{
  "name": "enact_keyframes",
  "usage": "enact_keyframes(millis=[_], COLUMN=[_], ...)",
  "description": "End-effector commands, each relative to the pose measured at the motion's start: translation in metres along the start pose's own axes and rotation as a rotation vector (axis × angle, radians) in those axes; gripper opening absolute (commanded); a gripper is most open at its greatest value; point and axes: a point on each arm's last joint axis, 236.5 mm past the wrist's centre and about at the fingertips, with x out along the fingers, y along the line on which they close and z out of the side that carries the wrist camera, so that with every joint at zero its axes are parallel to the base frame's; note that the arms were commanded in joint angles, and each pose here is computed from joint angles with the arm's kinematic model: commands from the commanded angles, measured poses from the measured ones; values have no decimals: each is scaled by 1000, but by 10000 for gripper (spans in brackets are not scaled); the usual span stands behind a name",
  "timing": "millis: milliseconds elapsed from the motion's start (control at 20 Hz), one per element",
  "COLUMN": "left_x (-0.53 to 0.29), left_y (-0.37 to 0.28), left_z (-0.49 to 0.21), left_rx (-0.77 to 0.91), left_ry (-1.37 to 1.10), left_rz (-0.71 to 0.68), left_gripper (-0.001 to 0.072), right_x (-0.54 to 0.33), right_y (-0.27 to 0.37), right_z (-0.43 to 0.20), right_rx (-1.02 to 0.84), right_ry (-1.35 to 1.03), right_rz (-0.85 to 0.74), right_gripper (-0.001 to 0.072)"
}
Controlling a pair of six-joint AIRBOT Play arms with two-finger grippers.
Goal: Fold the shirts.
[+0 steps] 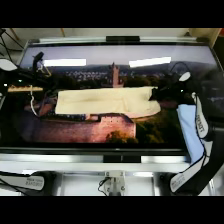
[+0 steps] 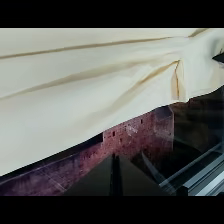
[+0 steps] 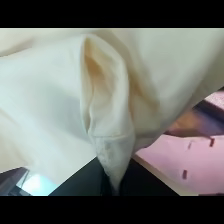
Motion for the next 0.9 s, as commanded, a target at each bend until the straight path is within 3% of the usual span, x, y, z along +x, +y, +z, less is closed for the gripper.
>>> enact_keyframes(millis=[0,300,850], left_x=[59,212,322], left_y=[-32,-107,-205], left_z=[0,-43,-104], left_rx=[32,52,-63], left_ry=[-14,49,159], left_rz=[-2,-71,-302], left_gripper=[38,38,36], right_x=[-52,-163,-225], right_y=[48,116,166], right_z=[6,-24,-63], right_rx=[-35,-105,-141], right_ry=[-15,-75,-163], right_rz=[45,-9,-11], right_gripper=[53,53,53])
